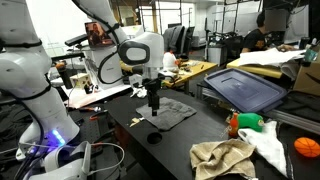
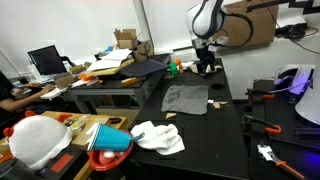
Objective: Move the grey towel to the right and unfold it
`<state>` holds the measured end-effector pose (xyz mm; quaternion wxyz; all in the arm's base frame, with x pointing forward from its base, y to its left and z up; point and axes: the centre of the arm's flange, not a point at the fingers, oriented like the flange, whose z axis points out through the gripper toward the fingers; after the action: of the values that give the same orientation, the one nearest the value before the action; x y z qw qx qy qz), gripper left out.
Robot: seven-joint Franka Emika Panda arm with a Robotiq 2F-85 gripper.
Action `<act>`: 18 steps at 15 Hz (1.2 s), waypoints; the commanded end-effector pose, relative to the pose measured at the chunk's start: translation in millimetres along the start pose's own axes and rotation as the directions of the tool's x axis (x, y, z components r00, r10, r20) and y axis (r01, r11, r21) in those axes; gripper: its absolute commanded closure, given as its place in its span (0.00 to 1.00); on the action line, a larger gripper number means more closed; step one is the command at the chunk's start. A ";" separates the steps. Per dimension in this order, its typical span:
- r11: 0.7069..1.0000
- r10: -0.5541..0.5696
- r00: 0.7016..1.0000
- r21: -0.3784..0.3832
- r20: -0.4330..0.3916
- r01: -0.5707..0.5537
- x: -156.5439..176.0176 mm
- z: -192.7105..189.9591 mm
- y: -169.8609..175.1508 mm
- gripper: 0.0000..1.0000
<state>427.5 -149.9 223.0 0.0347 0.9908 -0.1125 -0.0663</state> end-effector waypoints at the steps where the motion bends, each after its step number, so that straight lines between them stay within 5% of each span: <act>1: 0.992 -0.124 0.992 -0.045 -0.033 0.122 8.0 -55.4 -14.0 0.00; 8: 0.935 -0.354 0.934 0.001 0.049 0.355 37.3 -139.1 -70.9 0.00; 13: 0.893 -0.449 0.882 0.042 0.147 0.448 62.7 -191.5 -73.3 0.00; 14: 0.905 -0.425 0.880 0.094 0.213 0.415 69.8 -199.6 -76.9 0.00; 15: 0.907 -0.421 0.896 0.035 0.139 0.420 44.0 -179.0 -76.2 0.00; 18: 0.907 -0.421 0.895 0.043 0.148 0.419 47.8 -181.1 -76.5 0.00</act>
<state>515.5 -76.6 389.7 0.0059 0.9838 0.1012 -0.1479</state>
